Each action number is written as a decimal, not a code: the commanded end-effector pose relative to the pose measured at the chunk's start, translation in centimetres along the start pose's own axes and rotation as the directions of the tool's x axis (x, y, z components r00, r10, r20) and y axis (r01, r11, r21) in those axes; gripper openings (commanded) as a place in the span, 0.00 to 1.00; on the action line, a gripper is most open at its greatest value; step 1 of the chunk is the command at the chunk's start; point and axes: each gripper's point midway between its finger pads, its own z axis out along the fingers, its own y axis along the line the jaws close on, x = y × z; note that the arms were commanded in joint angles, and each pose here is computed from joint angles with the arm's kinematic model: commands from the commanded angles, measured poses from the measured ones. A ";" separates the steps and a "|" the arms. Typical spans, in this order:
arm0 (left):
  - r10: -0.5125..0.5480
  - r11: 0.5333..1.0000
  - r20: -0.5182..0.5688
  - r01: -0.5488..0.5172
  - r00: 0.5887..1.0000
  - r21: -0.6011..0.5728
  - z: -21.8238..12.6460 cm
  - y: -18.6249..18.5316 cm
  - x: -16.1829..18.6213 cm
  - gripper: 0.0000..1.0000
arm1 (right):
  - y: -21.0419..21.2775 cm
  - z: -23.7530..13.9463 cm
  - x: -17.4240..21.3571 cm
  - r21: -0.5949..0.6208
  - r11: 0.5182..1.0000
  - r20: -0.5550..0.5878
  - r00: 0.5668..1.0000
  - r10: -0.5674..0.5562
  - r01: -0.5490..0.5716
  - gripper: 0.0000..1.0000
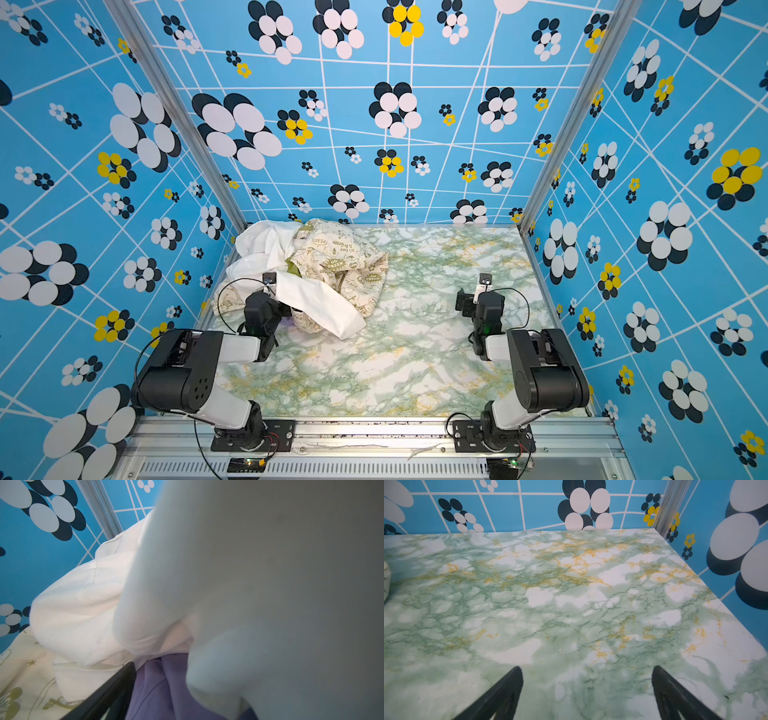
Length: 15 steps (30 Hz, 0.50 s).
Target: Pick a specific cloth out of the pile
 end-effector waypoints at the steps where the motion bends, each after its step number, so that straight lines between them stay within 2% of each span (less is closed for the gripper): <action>1: -0.014 1.000 0.006 0.014 1.000 0.009 0.3 0.0 -0.4 0.99 | -0.4 0.2 -1.3 0.018 1.000 0.035 0.999 0.016 -0.017 0.99; 15: -0.015 1.000 0.006 0.015 1.000 0.008 0.3 0.0 -0.4 0.99 | -0.4 0.2 -1.3 0.018 1.000 0.036 0.999 0.016 -0.017 0.99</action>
